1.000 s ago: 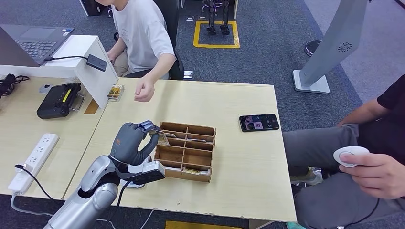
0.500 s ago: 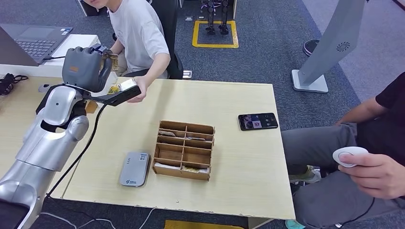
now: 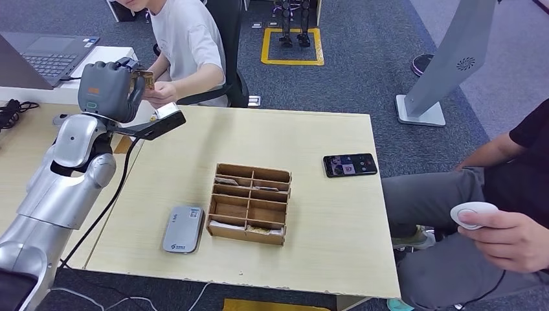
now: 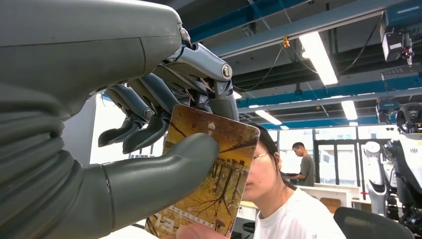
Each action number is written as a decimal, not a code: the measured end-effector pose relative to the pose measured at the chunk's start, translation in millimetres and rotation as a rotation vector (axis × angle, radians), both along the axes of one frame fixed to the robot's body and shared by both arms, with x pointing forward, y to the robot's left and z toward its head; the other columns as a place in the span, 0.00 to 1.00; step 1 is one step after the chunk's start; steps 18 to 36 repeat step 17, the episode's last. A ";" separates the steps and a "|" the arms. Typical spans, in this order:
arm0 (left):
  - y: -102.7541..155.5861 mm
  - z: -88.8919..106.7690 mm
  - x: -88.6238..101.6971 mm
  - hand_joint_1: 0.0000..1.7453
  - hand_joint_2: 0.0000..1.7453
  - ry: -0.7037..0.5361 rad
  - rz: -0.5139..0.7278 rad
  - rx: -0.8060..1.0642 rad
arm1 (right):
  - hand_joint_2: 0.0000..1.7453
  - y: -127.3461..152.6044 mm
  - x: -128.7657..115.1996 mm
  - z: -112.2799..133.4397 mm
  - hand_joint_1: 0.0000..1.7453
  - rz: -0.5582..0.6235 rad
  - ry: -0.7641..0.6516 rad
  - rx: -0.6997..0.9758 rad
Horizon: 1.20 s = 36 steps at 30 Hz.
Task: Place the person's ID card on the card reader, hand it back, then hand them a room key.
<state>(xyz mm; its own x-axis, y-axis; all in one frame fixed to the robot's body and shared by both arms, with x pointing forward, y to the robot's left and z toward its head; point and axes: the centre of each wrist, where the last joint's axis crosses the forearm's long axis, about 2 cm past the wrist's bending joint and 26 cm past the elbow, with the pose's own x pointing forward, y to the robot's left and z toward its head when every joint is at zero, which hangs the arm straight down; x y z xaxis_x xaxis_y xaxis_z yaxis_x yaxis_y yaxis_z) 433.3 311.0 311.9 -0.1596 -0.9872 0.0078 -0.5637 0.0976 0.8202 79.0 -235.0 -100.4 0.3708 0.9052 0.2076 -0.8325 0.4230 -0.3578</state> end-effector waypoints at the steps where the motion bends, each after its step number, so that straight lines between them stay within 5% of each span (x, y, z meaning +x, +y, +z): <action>1: 0.4 -0.1 0.4 1.00 1.00 0.001 0.000 0.001 | 1.00 0.1 0.0 0.0 0.00 0.002 0.000 0.000; 5: 1.1 -1.5 0.9 0.99 1.00 0.007 0.001 0.001 | 1.00 0.3 0.1 0.0 0.00 0.003 0.000 -0.001; 6: 1.3 -1.9 1.0 0.82 1.00 0.009 0.001 0.000 | 1.00 0.3 0.1 0.1 0.00 0.003 0.000 -0.002; 9: 1.9 -2.9 1.4 0.08 1.00 0.013 0.003 0.000 | 1.00 0.4 0.2 0.1 0.00 0.000 0.001 -0.001; 10: 2.0 -3.1 1.5 0.00 1.00 0.015 0.003 0.000 | 1.00 0.5 0.2 0.1 0.00 -0.001 0.001 -0.001; 36: 3.2 -4.0 1.8 0.00 1.00 0.020 -0.004 -0.005 | 1.00 1.0 0.3 0.2 0.00 0.001 0.001 -0.002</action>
